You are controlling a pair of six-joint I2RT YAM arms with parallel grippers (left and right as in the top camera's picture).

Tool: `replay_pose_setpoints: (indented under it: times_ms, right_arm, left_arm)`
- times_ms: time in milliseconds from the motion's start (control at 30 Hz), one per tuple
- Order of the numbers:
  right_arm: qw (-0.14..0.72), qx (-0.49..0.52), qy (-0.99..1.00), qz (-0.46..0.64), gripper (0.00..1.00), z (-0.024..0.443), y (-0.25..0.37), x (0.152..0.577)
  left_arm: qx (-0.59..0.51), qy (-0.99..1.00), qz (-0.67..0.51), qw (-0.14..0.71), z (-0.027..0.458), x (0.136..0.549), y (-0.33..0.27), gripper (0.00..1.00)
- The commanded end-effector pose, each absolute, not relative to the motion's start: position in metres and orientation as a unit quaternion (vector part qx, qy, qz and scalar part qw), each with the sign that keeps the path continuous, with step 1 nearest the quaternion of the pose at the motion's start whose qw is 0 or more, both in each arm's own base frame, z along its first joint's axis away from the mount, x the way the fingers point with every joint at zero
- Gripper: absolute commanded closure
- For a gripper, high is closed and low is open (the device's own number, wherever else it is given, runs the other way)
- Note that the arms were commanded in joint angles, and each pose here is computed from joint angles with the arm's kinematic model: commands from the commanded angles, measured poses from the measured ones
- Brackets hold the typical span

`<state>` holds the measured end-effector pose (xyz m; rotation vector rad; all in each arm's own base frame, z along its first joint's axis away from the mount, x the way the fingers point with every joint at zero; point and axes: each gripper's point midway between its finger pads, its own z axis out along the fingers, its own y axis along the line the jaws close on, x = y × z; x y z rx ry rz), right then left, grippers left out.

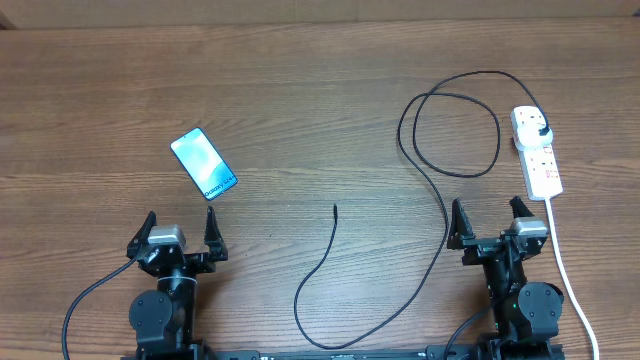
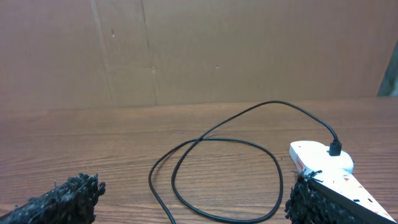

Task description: Plug charger to phone and switch on socket

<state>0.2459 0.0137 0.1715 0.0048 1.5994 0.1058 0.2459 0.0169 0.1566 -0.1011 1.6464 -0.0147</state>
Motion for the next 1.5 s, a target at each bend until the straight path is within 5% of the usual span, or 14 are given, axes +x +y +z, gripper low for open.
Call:
replay_pose_setpoints:
  times_ms: [0, 1467]
  right_arm:
    - [0.697, 0.003, 0.716, 0.045, 0.0, 0.169, 0.013, 0.246]
    - [0.697, 0.003, 0.716, 0.045, 0.0, 0.169, 0.013, 0.246]
  left_arm:
    - [-0.041, 0.732, 0.011, 0.68, 0.156, 0.245, 0.021, 0.0]
    - [-0.028, 0.733, 0.007, 0.68, 0.19, 0.235, 0.016, 0.01]
